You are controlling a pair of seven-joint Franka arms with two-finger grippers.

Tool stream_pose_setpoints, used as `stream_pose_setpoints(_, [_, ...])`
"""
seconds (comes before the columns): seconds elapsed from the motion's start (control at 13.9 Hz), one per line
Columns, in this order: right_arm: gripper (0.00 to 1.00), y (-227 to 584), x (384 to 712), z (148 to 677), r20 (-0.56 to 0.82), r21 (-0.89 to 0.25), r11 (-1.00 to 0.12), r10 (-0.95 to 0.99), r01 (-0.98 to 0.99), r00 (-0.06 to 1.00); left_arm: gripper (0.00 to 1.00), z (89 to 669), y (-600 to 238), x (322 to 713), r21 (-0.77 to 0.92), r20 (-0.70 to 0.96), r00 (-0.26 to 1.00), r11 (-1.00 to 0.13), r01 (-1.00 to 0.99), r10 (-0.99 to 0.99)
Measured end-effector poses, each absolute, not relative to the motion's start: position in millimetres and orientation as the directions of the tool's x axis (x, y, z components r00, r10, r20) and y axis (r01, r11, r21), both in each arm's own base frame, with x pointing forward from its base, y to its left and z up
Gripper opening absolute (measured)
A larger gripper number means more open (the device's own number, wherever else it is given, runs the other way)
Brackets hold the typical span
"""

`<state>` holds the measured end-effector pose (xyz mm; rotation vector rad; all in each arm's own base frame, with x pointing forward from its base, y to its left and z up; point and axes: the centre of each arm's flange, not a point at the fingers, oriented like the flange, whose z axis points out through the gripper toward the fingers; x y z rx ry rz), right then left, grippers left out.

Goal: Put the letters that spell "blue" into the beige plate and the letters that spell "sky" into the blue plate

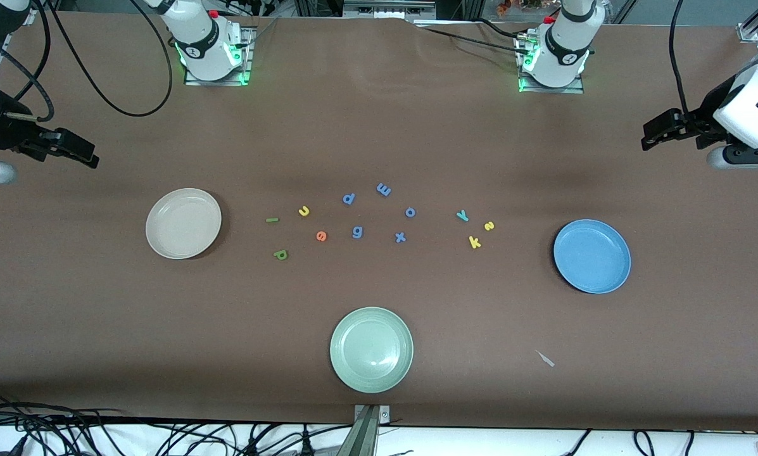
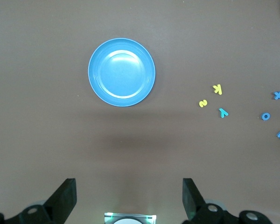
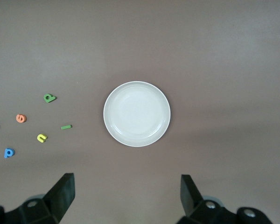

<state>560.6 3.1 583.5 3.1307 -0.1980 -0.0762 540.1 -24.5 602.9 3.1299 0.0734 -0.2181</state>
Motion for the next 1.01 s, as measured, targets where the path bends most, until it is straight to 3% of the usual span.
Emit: stream_pose_setpoints(1.01, [1.00, 3.0, 560.6, 583.5, -0.048, 0.007, -0.992, -0.126, -0.126, 0.991, 1.00, 602.9, -27.0, 539.9, 0.000, -0.139, 0.989, -0.999, 0.042, 0.042])
